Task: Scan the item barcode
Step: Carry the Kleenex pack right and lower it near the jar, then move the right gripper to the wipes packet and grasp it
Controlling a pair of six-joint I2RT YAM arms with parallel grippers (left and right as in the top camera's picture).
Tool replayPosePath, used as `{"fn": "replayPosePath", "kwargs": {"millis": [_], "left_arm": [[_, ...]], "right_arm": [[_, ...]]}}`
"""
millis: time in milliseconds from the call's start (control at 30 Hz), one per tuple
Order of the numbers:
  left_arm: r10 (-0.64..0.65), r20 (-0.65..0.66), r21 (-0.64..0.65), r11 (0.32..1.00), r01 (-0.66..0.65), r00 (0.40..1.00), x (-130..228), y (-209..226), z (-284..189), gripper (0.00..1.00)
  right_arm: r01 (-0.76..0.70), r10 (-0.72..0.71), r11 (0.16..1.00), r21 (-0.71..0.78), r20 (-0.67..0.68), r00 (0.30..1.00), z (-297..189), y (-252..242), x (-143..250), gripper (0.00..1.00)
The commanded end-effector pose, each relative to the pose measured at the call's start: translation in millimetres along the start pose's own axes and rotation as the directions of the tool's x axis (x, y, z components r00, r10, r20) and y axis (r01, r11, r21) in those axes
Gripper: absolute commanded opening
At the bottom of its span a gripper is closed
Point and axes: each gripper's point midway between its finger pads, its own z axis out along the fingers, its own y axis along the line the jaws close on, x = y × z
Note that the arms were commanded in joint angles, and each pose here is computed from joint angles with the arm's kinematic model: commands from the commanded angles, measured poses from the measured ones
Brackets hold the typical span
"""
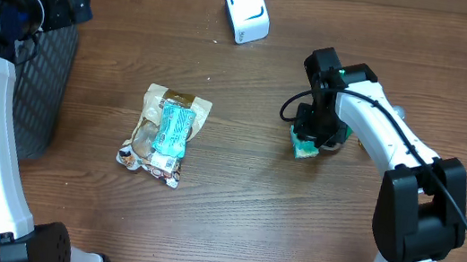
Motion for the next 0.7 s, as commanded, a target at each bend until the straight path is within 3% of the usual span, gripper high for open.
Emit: {"fn": "replayPosePath", "kwargs": {"millis": [0, 100, 267, 433, 500, 533, 667], "left_arm": [[0.020, 0.022, 0.012, 1.000, -0.020, 1.000, -6.8, -4.1, -5.0, 0.99], [0.020, 0.022, 0.012, 1.000, -0.020, 1.000, -6.8, -4.1, -5.0, 1.00], [0.020, 0.022, 0.012, 1.000, -0.020, 1.000, -6.8, -4.1, -5.0, 1.00], [0.020, 0.022, 0.012, 1.000, -0.021, 1.000, -6.8, -4.1, -5.0, 0.99], [0.020, 0.022, 0.012, 1.000, -0.020, 1.000, -6.8, -4.1, -5.0, 1.00], [0.020, 0.022, 0.012, 1.000, -0.020, 1.000, -6.8, -4.1, -5.0, 1.00], [0.020, 0.022, 0.012, 1.000, -0.021, 1.000, -6.8, -4.1, -5.0, 1.00]], "right_arm": [[0.030, -0.030, 0.999, -0.011, 0.007, 1.000, -2.1, 4.1, -3.4, 0.59], [0.035, -0.033, 0.994, -0.099, 0.018, 0.999, -21.0, 22.2, -10.3, 0.71], [0.102, -0.088, 0.945, -0.310, 0.060, 0.994, -65.0, 67.3, -19.1, 0.72], [0.173, -0.155, 0.826, -0.536, 0.079, 0.985, -87.8, 120.7, -12.9, 0.78], [0.209, -0.180, 0.788, -0.580, 0.107, 0.978, -92.5, 137.0, -11.7, 0.84], [0.227, -0.190, 0.779, -0.585, 0.126, 0.974, -93.3, 142.9, -12.2, 1.00], [0.311, -0.234, 0.739, -0.598, 0.206, 0.950, -97.9, 170.1, -11.5, 1.00]]}}
